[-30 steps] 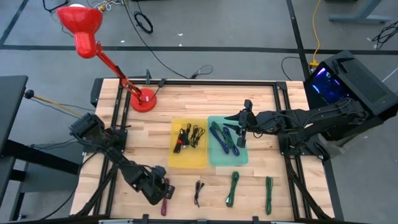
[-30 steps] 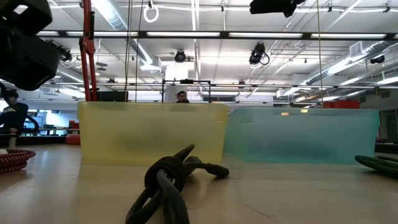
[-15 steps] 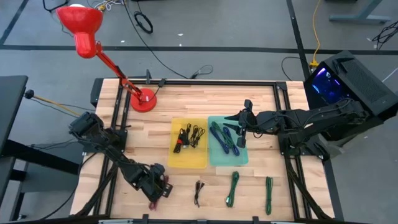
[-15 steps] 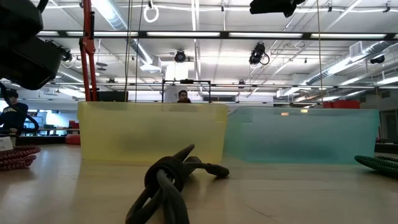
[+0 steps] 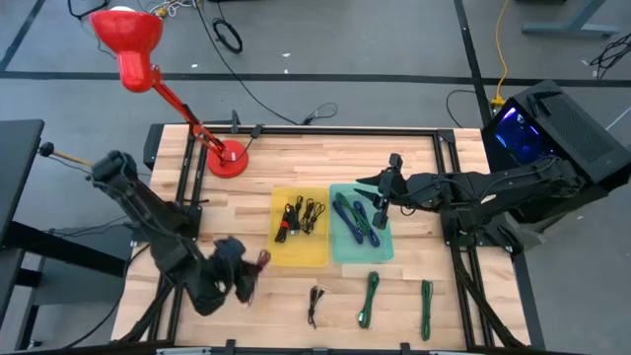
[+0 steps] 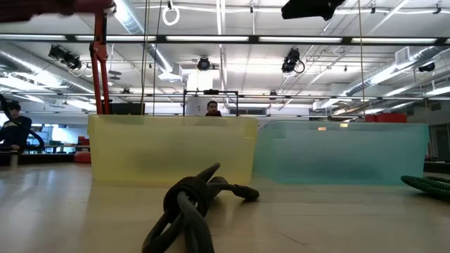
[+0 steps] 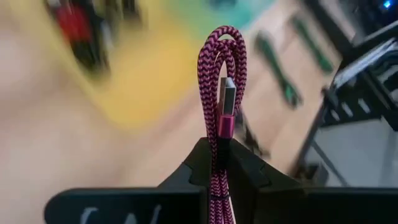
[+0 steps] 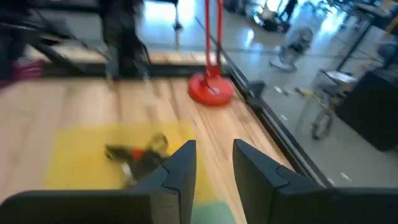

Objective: Pick & Place USB Port
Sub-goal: Put the pink charger cable into the green bin

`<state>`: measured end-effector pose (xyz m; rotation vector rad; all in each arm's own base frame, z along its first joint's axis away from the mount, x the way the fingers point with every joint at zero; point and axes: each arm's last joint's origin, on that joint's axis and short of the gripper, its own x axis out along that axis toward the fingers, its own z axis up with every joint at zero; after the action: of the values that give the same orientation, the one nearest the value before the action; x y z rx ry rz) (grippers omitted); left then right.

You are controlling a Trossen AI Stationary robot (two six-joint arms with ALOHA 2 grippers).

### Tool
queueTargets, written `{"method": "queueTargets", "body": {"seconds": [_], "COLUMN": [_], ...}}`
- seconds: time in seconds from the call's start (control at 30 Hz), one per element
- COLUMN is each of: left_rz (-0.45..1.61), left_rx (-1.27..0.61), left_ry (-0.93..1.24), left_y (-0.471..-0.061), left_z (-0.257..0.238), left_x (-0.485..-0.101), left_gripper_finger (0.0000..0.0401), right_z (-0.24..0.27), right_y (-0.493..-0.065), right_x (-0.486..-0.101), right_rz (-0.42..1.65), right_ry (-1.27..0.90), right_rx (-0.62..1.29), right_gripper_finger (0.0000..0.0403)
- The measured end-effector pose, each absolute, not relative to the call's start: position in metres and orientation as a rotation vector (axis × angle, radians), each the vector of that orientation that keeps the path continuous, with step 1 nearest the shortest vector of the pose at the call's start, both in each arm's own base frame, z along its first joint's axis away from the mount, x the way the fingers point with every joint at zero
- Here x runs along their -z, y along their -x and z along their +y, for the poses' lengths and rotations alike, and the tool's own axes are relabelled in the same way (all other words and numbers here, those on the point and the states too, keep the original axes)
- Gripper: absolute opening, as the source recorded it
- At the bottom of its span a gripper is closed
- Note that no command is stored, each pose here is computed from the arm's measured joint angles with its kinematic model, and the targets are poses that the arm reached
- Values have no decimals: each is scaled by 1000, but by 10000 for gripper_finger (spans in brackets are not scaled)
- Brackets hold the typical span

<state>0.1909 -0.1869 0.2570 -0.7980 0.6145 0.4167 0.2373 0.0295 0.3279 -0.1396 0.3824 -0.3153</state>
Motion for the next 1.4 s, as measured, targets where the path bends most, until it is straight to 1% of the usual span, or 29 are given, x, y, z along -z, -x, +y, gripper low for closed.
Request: {"method": "queueTargets", "body": {"seconds": [0.13, 0.2, 0.37, 0.47, 0.57, 0.67, 0.77, 0.87, 1.17, 1.23, 1.3, 1.4], "left_rz": [436, 385, 336, 316, 263, 192, 128, 130, 144, 140, 142, 144], "left_rx": [-439, -461, -516, -487, -361, -274, -252, -232, -192, -190, -200, -200], "left_ry": [533, 398, 176, 98, 72, 37, 19, 10, 17, 19, 20, 20], "left_y": [-191, -196, -220, -241, -260, -273, -282, -290, -316, -318, -319, -319], "left_z": [-170, -160, -129, -110, -95, -84, -74, -66, -54, -53, -51, -50], "left_x": [-297, -311, -341, -353, -365, -374, -380, -376, -360, -359, -358, -358], "left_gripper_finger": [27, 27, 27, 27, 27, 27, 27, 27, 27, 27, 27, 27], "right_z": [29, 30, 33, 37, 39, 39, 40, 40, 39, 37, 36, 35], "right_y": [-245, -252, -273, -284, -292, -295, -295, -295, -295, -295, -295, -296], "right_x": [-334, -337, -335, -334, -335, -337, -340, -344, -346, -346, -344, -341], "right_rz": [298, 240, 148, 77, 15, -33, -68, -112, -132, -128, -107, -75], "right_ry": [95, 70, 44, 43, 52, 67, 77, 80, 105, 105, 119, 144], "right_rx": [239, 190, 45, -61, -110, -101, -111, -124, -117, -89, -50, -32], "right_gripper_finger": [107, 107, 107, 107, 107, 107, 107, 107, 107, 105, 89, 35]}}
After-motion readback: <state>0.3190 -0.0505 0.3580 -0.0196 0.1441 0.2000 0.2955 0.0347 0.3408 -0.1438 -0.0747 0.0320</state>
